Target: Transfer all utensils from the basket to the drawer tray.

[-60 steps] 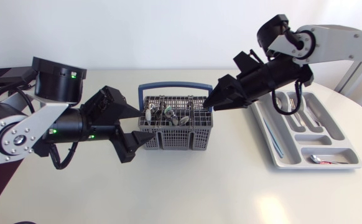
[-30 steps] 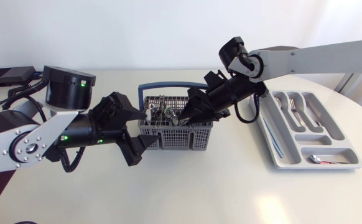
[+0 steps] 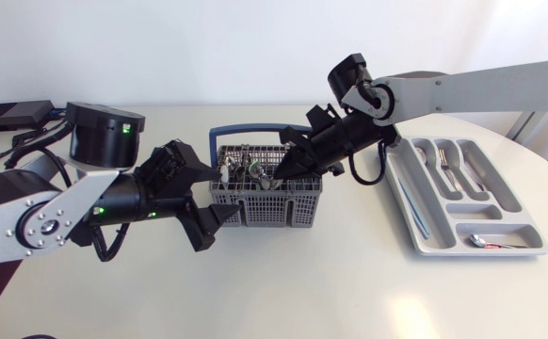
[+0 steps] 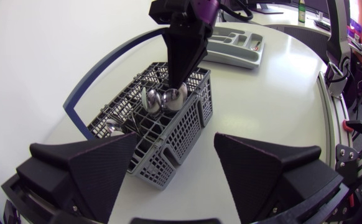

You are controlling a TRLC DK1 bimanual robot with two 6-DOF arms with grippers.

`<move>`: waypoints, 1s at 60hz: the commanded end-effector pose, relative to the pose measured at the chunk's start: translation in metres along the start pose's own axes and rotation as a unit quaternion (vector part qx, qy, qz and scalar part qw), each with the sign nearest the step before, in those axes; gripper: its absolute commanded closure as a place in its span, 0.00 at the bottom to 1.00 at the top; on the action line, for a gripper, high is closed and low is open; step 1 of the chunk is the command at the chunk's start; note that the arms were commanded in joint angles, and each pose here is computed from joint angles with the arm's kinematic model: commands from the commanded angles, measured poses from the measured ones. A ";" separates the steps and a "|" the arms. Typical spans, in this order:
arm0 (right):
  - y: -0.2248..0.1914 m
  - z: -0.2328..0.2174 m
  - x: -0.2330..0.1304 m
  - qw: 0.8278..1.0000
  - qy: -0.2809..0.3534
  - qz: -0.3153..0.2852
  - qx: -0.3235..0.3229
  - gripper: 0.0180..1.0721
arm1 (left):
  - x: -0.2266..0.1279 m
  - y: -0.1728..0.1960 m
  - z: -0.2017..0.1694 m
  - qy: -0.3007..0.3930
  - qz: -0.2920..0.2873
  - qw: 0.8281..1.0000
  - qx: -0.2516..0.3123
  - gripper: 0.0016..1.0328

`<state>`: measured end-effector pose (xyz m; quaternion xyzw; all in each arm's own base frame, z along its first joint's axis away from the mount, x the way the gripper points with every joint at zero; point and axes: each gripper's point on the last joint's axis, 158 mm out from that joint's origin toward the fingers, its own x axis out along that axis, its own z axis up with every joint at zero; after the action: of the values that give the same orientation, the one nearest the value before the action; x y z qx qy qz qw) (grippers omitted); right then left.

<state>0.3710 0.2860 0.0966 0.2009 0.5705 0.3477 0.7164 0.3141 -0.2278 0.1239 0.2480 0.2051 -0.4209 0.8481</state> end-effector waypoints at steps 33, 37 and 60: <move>0.031 0.011 -0.031 0.999 -0.010 0.046 0.002 0.95 | 0.008 -0.013 -0.013 0.018 -0.011 1.000 0.007 0.16; 0.030 0.012 -0.033 0.999 -0.011 0.049 0.005 0.95 | 0.008 -0.013 -0.013 0.018 -0.010 1.000 0.007 0.16; 0.064 0.004 -0.078 0.997 0.008 0.080 -0.012 0.95 | 0.007 -0.014 -0.016 0.021 -0.011 1.000 0.009 0.16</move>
<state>0.3531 0.2750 0.1637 0.2399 0.5779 0.3897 0.6757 0.3111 -0.2314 0.1214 0.2539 0.2065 -0.4220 0.8455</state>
